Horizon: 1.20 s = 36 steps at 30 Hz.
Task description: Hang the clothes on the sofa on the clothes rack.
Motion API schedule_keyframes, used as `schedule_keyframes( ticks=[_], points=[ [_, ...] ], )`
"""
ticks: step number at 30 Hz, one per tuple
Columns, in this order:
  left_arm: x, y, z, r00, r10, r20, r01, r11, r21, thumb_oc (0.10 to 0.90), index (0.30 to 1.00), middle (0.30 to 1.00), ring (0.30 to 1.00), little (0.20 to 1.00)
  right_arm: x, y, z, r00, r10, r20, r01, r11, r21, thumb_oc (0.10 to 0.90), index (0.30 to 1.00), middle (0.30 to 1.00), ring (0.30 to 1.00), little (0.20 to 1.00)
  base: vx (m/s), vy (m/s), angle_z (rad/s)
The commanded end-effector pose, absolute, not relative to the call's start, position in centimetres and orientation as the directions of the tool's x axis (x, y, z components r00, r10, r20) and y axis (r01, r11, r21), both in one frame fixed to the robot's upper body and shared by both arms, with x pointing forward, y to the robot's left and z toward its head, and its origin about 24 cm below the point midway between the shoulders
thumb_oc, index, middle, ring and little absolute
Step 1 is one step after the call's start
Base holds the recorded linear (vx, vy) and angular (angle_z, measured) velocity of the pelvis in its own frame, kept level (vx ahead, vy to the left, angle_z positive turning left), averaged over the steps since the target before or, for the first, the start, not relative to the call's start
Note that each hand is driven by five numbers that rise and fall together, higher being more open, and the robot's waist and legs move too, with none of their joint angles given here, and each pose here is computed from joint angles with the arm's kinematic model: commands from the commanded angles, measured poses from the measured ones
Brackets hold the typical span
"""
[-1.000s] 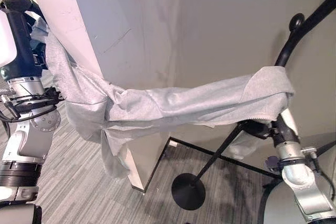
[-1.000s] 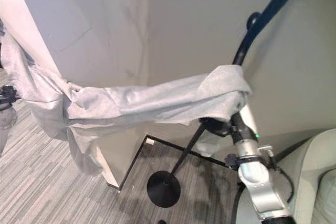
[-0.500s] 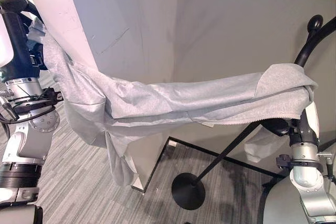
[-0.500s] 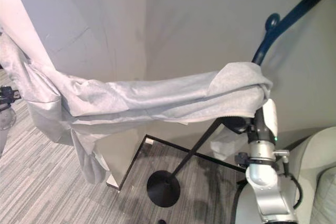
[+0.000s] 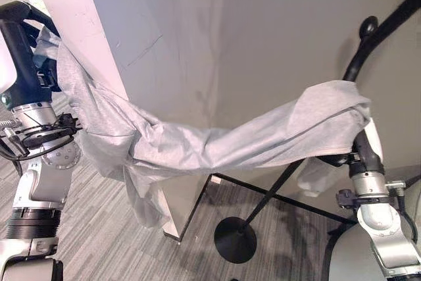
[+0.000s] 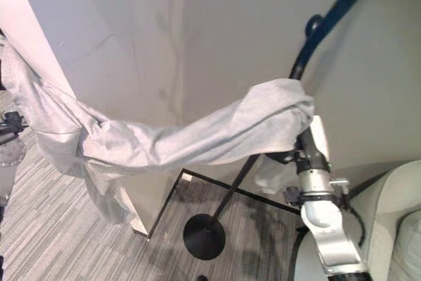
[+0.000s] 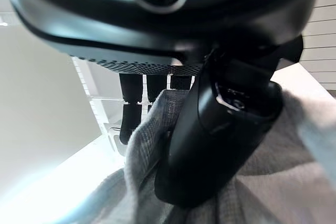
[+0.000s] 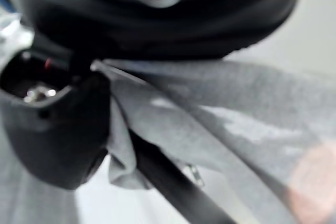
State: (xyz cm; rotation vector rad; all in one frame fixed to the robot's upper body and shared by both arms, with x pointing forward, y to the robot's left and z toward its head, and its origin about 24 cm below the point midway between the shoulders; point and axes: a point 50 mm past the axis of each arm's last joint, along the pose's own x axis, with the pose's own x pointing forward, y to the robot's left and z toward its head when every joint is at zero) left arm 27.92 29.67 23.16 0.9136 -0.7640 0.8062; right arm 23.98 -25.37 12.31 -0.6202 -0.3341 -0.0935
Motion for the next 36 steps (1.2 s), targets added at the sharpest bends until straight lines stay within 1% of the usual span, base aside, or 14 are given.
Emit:
schedule_keyframes(
  ticks=[1,5,9,16,17,18,19,20,21,29,36],
  points=[
    [26.8,28.4,26.1,0.349,0.173,0.921,-0.865,0.437,0.245,0.400,0.300,0.300,0.300,0.300,24.5,-23.5,20.3,0.757,0.172,0.631,0.186,0.869,-0.459,0.400,0.300,0.300,0.300,0.300,0.00,0.000,0.00],
    [26.8,28.4,25.5,0.366,0.187,0.912,-0.858,0.447,0.252,0.400,0.300,0.300,0.300,0.300,24.5,-21.4,19.3,0.772,0.277,0.572,0.025,0.886,-0.463,0.400,0.300,0.300,0.300,0.300,0.00,0.000,0.00],
    [26.7,28.5,25.2,0.373,0.192,0.908,-0.855,0.450,0.256,0.400,0.300,0.300,0.300,0.300,24.4,-21.1,18.7,0.784,0.298,0.544,-0.004,0.880,-0.475,0.400,0.300,0.300,0.300,0.300,0.00,0.000,0.00],
    [26.5,28.4,24.7,0.385,0.193,0.903,-0.847,0.462,0.263,0.400,0.300,0.300,0.300,0.300,24.2,-21.5,18.6,0.793,0.287,0.538,0.005,0.879,-0.477,0.402,0.302,0.302,0.302,0.302,0.00,0.000,0.00],
    [26.5,28.4,24.5,0.389,0.197,0.900,-0.846,0.463,0.265,0.400,0.300,0.300,0.300,0.300,24.2,-21.5,18.7,0.789,0.294,0.539,0.002,0.877,-0.481,0.427,0.340,0.340,0.340,0.340,0.00,0.000,0.00],
    [26.5,28.5,24.5,0.391,0.198,0.899,-0.846,0.461,0.267,0.400,0.300,0.300,0.300,0.300,24.2,-21.5,18.8,0.787,0.297,0.541,0.001,0.876,-0.482,0.529,0.493,0.493,0.493,0.493,0.00,0.000,0.00],
    [26.5,28.5,24.5,0.391,0.198,0.899,-0.846,0.461,0.267,0.400,0.300,0.300,0.300,0.300,24.2,-21.5,18.8,0.787,0.297,0.541,0.000,0.876,-0.482,0.574,0.561,0.561,0.561,0.561,0.00,0.000,0.00],
    [26.5,28.4,24.4,0.391,0.198,0.899,-0.847,0.460,0.267,0.400,0.300,0.300,0.300,0.300,24.2,-21.4,18.9,0.783,0.302,0.544,-0.003,0.876,-0.482,0.729,0.794,0.794,0.794,0.794,0.00,0.000,0.00],
    [26.5,28.5,24.3,0.392,0.200,0.898,-0.847,0.459,0.268,0.400,0.300,0.300,0.300,0.300,24.2,-21.4,19.0,0.780,0.303,0.547,-0.002,0.876,-0.482,0.800,0.900,0.900,0.900,0.900,0.00,0.000,0.00],
    [26.3,28.8,24.2,0.395,0.205,0.895,-0.851,0.449,0.273,0.400,0.300,0.300,0.300,0.300,23.8,-21.5,19.7,0.764,0.319,0.561,0.028,0.852,-0.523,0.800,0.900,0.900,0.900,0.900,0.00,0.000,-0.07],
    [25.8,29.2,24.1,0.396,0.202,0.896,-0.860,0.424,0.285,0.400,0.300,0.300,0.300,0.300,22.9,-22.7,20.9,0.747,0.313,0.587,0.110,0.812,-0.573,0.800,0.900,0.900,0.900,0.900,0.00,0.001,-0.01]
  ],
)
